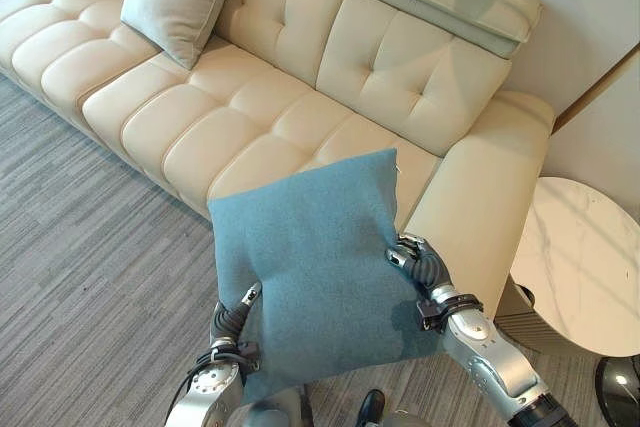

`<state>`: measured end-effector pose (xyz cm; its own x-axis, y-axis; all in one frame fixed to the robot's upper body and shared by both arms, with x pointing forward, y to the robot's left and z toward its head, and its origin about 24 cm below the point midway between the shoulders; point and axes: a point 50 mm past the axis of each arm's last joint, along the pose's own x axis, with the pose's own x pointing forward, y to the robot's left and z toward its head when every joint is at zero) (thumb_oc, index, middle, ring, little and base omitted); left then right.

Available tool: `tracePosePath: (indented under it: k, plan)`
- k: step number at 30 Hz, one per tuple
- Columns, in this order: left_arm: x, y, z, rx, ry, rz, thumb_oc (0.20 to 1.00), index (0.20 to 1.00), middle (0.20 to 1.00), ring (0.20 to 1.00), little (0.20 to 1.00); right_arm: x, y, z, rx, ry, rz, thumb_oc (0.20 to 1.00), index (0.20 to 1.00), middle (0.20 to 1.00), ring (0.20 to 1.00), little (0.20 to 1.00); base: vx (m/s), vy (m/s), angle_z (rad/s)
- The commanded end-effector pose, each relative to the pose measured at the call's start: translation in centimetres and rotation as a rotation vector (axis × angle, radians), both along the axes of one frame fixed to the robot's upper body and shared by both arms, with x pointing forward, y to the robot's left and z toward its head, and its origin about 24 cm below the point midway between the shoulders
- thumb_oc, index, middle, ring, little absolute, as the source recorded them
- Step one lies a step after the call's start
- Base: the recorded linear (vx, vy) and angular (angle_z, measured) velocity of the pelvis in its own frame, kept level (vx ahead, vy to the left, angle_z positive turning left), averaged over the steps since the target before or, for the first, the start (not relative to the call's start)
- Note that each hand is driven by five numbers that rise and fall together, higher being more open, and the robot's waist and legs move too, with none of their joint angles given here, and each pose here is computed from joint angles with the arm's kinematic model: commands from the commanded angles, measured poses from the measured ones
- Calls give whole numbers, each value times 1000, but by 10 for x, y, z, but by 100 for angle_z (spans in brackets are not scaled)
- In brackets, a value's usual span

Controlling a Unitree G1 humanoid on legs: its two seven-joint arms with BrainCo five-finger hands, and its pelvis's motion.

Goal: Pick up all the scattered cushions and arrange them neatly on the sofa.

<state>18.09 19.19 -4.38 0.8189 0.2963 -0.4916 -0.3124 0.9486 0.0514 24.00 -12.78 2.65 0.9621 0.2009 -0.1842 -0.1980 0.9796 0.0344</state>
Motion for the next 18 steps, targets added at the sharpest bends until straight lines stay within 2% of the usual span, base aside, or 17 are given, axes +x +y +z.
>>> tracePosePath:
  k: [1,8,11,14,18]
  plan:
    - [30,-40,36,-21,-238,-152,200,200,200,200,200,0,53,31,141,-164,182,200,200,200,200,200,50,143,32]
    - [35,-48,28,-11,-205,-150,200,200,200,200,200,10,55,46,184,-218,164,200,200,200,200,200,151,-33,29]
    - [33,-54,25,-17,-198,-153,200,200,200,200,200,5,52,46,182,-218,166,200,200,200,200,200,398,-90,53]
    - [31,-63,26,-57,-206,-150,200,200,200,200,200,2,45,41,185,-198,157,200,200,200,200,200,745,-227,59]
    - [29,-62,29,-85,-218,-142,200,200,200,200,200,3,36,41,167,-196,146,200,200,200,200,200,266,-170,25]
